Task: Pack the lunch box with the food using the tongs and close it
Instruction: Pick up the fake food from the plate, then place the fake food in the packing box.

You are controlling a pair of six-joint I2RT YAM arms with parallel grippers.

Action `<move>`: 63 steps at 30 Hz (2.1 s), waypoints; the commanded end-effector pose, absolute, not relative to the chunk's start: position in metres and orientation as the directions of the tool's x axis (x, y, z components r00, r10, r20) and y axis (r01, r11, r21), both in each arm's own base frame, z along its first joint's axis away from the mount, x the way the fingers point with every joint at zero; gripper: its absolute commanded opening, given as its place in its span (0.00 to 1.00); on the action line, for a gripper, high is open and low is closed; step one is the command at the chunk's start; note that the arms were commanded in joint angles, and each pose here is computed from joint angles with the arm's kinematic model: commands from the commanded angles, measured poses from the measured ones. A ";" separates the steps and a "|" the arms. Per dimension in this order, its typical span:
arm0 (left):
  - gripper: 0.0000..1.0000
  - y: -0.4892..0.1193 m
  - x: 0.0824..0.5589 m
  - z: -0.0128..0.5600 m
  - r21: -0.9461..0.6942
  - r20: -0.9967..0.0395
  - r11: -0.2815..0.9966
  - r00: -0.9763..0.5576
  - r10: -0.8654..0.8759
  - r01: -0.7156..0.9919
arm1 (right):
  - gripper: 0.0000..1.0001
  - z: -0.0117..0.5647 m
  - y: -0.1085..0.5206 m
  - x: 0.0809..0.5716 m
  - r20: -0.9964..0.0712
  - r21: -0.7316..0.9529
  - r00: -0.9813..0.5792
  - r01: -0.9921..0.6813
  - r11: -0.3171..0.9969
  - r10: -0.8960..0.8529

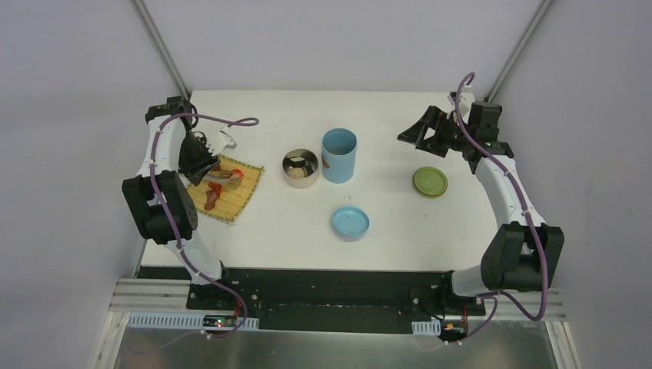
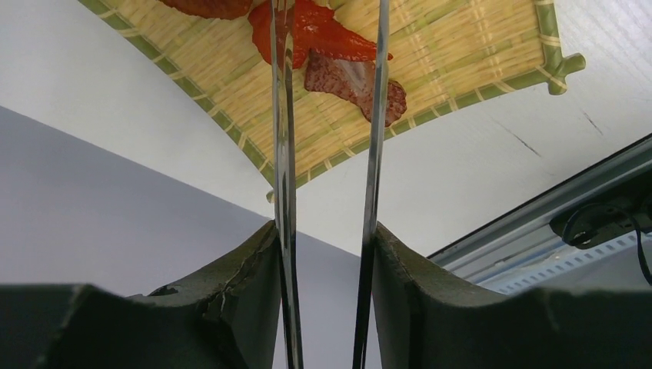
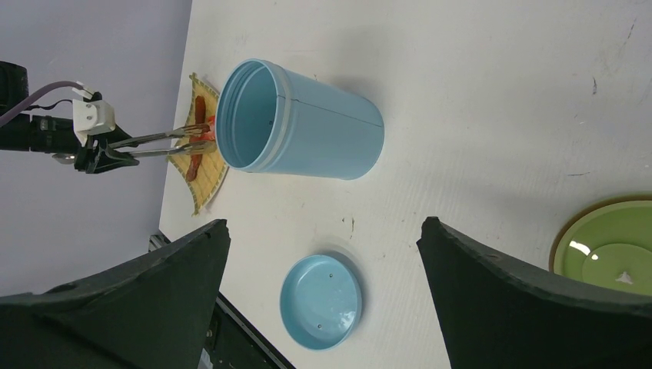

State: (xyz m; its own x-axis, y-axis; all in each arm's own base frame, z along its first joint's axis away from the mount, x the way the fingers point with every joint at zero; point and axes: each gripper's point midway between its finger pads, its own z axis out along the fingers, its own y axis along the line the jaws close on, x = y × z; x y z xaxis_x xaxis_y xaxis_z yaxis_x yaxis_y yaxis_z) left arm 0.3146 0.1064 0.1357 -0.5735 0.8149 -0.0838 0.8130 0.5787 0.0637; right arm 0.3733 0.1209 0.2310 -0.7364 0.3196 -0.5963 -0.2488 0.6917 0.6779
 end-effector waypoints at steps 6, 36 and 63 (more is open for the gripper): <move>0.28 0.105 0.309 0.146 0.119 -0.054 0.579 -0.577 0.815 0.807 | 0.98 0.253 0.123 0.377 -0.649 0.653 -0.698 -0.304 0.694 0.304; 0.15 -0.132 0.342 0.328 0.162 -0.634 0.610 -0.392 0.667 0.776 | 0.98 0.245 0.117 0.375 -0.663 0.611 -0.702 -0.309 0.729 0.258; 0.46 -0.201 0.348 0.271 0.176 -0.514 0.508 -0.362 0.778 0.843 | 0.98 0.230 0.100 0.374 -0.642 0.614 -0.712 -0.256 0.747 0.284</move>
